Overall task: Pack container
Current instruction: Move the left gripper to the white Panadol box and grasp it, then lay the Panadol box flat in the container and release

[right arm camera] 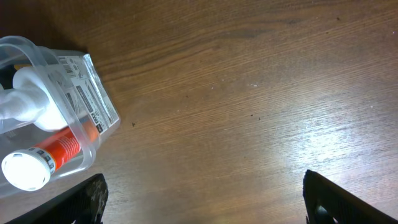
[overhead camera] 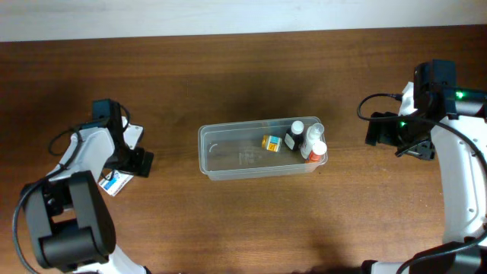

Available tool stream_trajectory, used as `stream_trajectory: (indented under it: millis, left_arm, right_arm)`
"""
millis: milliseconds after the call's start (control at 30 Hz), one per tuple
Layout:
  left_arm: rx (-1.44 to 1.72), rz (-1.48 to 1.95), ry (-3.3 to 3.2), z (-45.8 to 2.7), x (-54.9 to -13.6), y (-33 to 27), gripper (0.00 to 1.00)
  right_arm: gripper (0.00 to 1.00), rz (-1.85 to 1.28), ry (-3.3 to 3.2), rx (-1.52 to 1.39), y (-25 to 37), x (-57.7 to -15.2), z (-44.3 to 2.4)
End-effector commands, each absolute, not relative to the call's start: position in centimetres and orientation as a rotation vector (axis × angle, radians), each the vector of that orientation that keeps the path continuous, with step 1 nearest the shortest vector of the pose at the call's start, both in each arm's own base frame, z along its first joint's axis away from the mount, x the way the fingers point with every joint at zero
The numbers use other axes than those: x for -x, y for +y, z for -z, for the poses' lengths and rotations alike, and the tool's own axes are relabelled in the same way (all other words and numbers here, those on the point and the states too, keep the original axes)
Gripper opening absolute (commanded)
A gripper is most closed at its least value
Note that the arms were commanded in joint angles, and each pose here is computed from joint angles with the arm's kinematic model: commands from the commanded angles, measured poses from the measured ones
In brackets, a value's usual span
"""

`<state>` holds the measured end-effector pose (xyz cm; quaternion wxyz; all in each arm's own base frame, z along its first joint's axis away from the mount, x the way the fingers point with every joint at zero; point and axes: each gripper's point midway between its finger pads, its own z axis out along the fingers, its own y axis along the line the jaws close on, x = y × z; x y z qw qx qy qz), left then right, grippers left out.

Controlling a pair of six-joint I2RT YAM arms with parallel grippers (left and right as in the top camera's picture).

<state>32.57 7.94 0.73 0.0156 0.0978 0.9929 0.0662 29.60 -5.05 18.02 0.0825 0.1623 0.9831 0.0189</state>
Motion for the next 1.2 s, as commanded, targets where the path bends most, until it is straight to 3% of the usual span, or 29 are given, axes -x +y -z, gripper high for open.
stream_trajectory:
  millis: [0, 133, 200, 433, 600, 900, 1167]
  left_arm:
    - [-0.334, -0.109, 3.139, 0.8, -31.6, 7.2, 0.99]
    - [-0.336, -0.103, 3.151, 0.9, -31.3, 7.1, 0.92]
    - [-0.337, -0.102, 3.155, 0.9, -31.2, 7.1, 0.82]
    - [-0.337, -0.099, 3.160, 0.9, -31.1, 7.1, 0.63]
    - [-0.338, -0.097, 3.163, 0.9, -31.0, 7.1, 0.29]
    - [-0.323, -0.092, 3.087, -2.0, -33.5, 6.0, 0.28]
    - [-0.519, -0.097, 2.774, -11.9, -38.4, -0.1, 0.28]
  right_arm:
    - [0.93, -0.059, 2.941, -0.488, -5.1, -29.6, -17.9]
    - [0.93, -0.059, 2.941, -0.488, -5.1, -29.6, -17.9]
    - [0.93, -0.059, 2.941, -0.488, -5.1, -29.6, -17.9]
    - [0.93, -0.059, 2.941, -0.488, -5.1, -29.6, -17.9]
    - [0.93, -0.059, 2.941, -0.488, -5.1, -29.6, -17.9]
    - [0.92, -0.059, 2.942, -0.489, -5.1, -29.6, -17.9]
    - [0.93, -0.059, 2.941, -0.488, -5.1, -29.6, -17.9]
